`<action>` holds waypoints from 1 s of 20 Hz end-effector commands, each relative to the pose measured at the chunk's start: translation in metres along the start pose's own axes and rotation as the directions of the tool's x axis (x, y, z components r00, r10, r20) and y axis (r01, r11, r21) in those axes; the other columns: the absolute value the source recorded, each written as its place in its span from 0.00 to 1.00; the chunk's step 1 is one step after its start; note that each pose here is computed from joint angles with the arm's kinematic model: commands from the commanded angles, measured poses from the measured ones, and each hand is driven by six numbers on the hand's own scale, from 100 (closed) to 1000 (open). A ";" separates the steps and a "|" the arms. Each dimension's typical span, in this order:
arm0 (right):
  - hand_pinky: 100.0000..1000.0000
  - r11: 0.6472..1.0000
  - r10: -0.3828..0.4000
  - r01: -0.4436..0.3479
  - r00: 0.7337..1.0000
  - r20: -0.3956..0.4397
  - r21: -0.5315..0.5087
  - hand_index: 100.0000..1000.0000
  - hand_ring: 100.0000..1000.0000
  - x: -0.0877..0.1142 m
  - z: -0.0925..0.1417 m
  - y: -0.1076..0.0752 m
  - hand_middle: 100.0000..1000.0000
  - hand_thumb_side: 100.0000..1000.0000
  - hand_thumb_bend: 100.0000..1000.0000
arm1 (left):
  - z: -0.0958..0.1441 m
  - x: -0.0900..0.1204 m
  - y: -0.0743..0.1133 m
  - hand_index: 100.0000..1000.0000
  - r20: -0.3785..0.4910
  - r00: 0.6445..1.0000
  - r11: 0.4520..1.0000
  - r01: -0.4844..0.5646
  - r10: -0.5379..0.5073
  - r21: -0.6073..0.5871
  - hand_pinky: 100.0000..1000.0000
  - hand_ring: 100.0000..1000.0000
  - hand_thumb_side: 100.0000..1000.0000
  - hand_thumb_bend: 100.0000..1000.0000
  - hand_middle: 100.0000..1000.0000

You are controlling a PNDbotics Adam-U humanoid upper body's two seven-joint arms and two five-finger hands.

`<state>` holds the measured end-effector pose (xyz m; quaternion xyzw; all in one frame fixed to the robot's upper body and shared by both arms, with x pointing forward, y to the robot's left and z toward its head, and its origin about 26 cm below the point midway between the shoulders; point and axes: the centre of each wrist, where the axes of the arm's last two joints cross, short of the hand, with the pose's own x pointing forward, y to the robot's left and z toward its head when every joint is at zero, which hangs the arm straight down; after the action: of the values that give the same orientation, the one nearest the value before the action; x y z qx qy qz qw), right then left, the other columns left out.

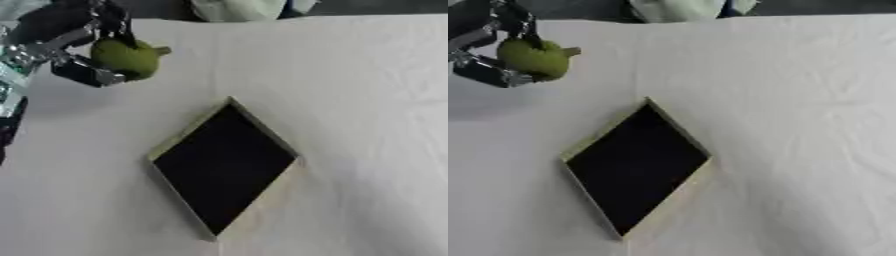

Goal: Pick up objects on the table and place them in the box.

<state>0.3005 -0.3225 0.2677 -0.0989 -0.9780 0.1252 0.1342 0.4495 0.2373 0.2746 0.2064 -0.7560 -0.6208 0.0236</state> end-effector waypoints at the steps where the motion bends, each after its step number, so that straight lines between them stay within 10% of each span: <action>1: 0.82 1.000 0.022 -0.023 0.999 0.041 0.011 0.66 0.79 0.008 -0.010 -0.006 0.43 0.11 0.00 | -0.030 0.012 0.008 0.50 0.156 0.988 0.999 0.026 -0.021 -0.032 0.17 0.33 0.00 0.16 0.32; 8: 0.82 0.999 0.035 -0.036 0.999 0.040 0.013 0.66 0.79 0.008 -0.011 -0.008 0.43 0.09 0.00 | -0.061 0.034 -0.020 0.47 0.227 0.962 0.989 -0.147 0.150 -0.032 0.11 0.31 0.00 0.00 0.29; 20: 0.82 0.997 0.061 -0.062 0.998 0.025 0.035 0.65 0.78 0.010 -0.011 -0.012 0.43 0.08 0.00 | -0.085 0.067 -0.073 0.43 0.171 0.843 0.858 -0.482 0.509 -0.178 0.06 0.29 0.00 0.00 0.26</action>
<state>0.2986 -0.3271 0.2728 -0.1146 -0.9751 0.1326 0.1358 0.4351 0.1301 0.2018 -0.0462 -0.7726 -0.6035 0.1915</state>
